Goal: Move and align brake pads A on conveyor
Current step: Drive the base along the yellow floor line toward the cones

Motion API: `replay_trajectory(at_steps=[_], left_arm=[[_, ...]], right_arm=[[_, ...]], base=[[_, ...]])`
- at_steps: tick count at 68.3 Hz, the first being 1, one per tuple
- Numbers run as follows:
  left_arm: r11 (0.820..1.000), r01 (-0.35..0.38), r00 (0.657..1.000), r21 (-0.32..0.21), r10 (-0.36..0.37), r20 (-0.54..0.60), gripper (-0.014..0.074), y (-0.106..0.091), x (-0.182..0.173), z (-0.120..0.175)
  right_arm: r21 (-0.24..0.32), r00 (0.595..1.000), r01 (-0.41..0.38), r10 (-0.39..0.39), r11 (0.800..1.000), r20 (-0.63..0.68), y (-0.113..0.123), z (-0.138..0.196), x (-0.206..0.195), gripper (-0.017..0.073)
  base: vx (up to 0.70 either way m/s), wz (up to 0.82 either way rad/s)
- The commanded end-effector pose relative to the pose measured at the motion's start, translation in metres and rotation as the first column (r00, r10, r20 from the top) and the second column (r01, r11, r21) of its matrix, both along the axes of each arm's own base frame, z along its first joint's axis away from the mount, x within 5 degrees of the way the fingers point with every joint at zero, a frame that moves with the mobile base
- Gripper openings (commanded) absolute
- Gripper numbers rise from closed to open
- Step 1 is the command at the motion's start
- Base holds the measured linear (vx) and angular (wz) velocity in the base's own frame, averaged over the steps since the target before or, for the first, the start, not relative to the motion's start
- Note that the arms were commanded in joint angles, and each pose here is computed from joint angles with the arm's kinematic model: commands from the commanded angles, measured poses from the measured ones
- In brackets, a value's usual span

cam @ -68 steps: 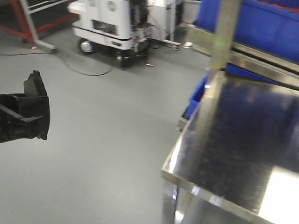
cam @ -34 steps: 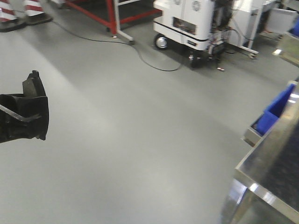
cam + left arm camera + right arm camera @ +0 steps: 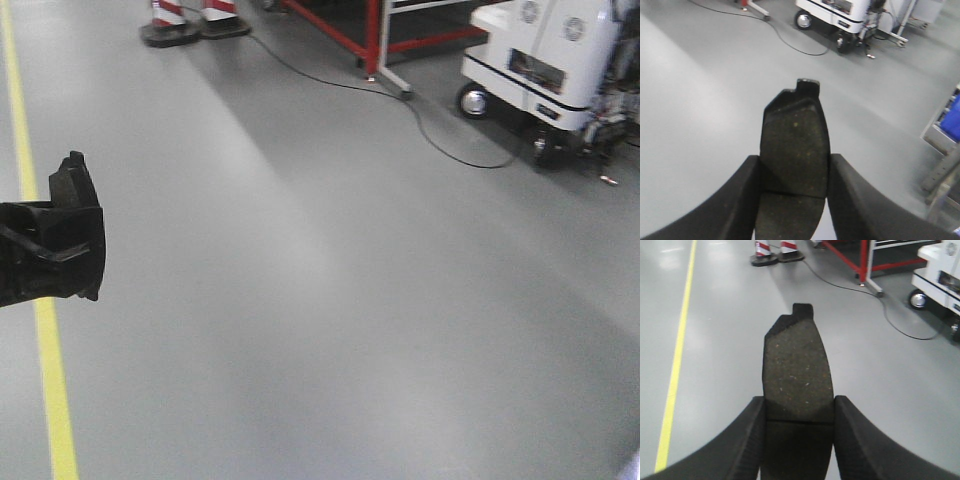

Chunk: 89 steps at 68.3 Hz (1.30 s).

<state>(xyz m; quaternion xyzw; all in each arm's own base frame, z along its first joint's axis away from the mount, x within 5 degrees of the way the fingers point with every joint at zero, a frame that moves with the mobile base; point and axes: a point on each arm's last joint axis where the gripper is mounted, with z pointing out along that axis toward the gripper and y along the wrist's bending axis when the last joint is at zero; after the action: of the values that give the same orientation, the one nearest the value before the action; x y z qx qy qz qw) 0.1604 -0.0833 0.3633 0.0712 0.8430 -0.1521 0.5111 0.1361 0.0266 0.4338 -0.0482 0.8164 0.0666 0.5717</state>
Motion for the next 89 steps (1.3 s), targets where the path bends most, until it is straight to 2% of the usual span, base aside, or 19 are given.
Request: replay_trajectory(at_steps=[1, 51, 89], left_arm=[[0.998, 0.029, 0.994, -0.052, -0.024, 0.108, 0.0118, -0.0018, -0.0011, 0.0186], [0.998, 0.029, 0.994, -0.052, -0.024, 0.108, 0.0118, -0.0018, -0.0011, 0.0186], [0.998, 0.029, 0.994, -0.052, -0.024, 0.108, 0.0118, -0.0018, -0.0011, 0.0186]], right_arm=[[0.009, 0.993, -0.003, 0.002, 1.0, 0.116, -0.0003, 0.0165, 0.0003, 0.0095], [0.009, 0.993, -0.003, 0.002, 1.0, 0.116, -0.0003, 0.0165, 0.0003, 0.0095], [0.009, 0.993, -0.003, 0.002, 1.0, 0.116, -0.0003, 0.0165, 0.0003, 0.0095]], base=[[0.04, 0.49], [0.07, 0.45], [0.14, 0.11]])
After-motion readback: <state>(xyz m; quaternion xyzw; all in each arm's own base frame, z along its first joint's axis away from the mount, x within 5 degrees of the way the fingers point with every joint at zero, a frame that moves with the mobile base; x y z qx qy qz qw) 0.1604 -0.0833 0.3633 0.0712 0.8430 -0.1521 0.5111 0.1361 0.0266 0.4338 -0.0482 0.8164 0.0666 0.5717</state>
